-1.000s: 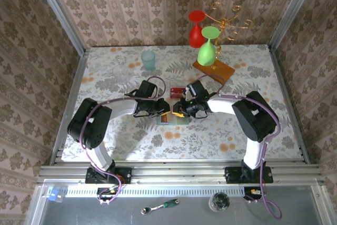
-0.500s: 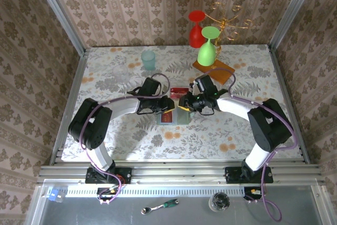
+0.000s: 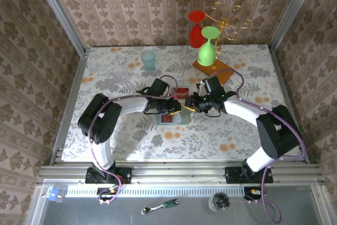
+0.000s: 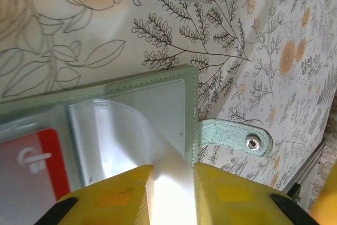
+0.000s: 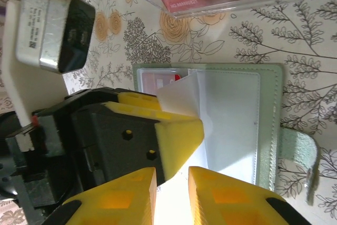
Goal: Take the credit cards out of the card holder
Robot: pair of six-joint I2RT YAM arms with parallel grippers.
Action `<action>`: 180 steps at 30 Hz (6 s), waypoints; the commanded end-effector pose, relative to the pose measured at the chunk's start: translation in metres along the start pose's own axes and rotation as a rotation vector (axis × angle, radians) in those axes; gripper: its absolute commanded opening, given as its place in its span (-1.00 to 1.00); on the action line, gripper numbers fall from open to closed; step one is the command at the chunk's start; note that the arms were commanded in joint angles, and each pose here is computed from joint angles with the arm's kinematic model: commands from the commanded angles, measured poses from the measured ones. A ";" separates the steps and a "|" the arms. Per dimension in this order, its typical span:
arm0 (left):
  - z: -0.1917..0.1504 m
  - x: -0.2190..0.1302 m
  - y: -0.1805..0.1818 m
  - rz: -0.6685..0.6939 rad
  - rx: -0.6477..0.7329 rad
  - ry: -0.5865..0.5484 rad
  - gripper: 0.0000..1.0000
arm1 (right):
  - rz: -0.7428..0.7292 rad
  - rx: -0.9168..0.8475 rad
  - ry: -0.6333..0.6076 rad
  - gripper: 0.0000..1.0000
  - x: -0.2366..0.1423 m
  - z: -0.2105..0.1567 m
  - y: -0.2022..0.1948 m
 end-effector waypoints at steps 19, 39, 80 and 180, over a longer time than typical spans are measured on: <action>0.011 -0.008 -0.019 -0.040 0.019 0.000 -0.23 | -0.011 0.024 0.006 -0.44 0.002 -0.003 -0.007; 0.013 -0.066 0.041 -0.042 -0.048 -0.111 -0.29 | -0.008 -0.001 0.117 -0.45 0.057 0.000 0.020; 0.009 -0.058 0.096 0.060 -0.140 -0.071 -0.70 | -0.031 -0.024 0.227 -0.47 0.107 -0.001 0.023; 0.003 -0.047 0.086 0.142 -0.103 -0.026 -0.77 | 0.003 -0.032 0.233 -0.41 0.097 -0.004 0.015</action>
Point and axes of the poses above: each hand's point on the last joint's axis, 136 mm out from that joint toward the fingers, its own x axis out along the fingers, its own y axis along the line the jaws close on, z = x × y, the point moved 10 cm from there along -x, back along the fingers, and after that the axes turned 15 degrees about -x, right-handed, at the moved point
